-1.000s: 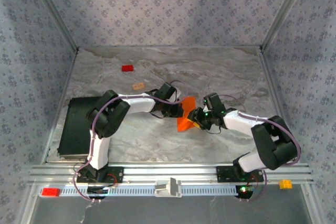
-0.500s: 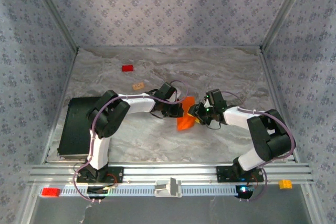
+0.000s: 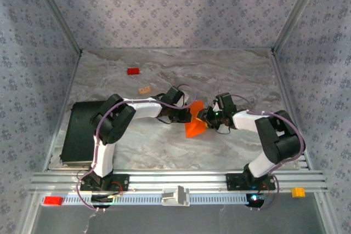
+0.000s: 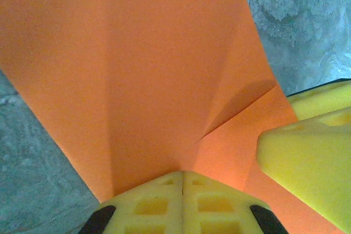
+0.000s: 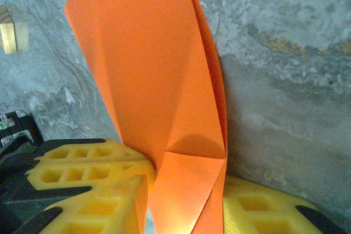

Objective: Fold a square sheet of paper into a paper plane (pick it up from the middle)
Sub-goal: Turn over the paper at the center of the table.

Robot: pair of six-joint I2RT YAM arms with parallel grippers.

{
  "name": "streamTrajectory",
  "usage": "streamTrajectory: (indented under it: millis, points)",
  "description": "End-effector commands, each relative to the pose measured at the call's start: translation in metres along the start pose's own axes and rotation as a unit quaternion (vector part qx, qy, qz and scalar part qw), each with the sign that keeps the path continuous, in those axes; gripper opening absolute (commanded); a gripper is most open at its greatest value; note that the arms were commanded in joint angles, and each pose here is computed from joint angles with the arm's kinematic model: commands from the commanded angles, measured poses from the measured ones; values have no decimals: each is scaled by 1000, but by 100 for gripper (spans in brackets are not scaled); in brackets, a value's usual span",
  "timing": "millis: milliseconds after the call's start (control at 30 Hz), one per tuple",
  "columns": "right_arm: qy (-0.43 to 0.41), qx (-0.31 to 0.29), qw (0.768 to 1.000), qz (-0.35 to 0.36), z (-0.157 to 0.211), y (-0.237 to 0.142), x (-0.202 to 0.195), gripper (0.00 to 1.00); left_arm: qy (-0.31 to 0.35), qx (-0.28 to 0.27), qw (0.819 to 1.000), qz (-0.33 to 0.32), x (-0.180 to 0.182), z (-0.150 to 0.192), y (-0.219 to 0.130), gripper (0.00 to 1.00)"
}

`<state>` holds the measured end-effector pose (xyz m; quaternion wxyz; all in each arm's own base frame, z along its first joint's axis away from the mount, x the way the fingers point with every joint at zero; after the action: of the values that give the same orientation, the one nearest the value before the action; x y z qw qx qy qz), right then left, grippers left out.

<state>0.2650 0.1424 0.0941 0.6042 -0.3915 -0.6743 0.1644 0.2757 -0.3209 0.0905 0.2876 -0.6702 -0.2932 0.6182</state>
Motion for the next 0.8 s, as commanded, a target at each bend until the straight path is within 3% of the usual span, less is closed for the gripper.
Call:
streamTrajectory:
  millis: [0, 767]
  points:
    - [-7, -5, 1000, -8, -2, 1, -1, 35, -13, 20, 1000, -19, 9, 12, 1, 5]
    - [-6, -13, 1000, -28, -1, 2, -12, 27, -17, 22, 1000, -14, 9, 11, 3, 5]
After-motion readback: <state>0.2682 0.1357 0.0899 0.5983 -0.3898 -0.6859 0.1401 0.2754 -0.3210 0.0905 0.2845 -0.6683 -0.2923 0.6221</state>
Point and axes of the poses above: each hand's point on the last joint's axis, 136 mm out from that joint toward the fingers, its own y axis out along the fingers, its own x axis along the line the jaws close on, z = x × y, the point moved 9 cm from there along -y, back along the fingers, and after that the axes turned 15 degrees about -y, right-handed, at the moved point
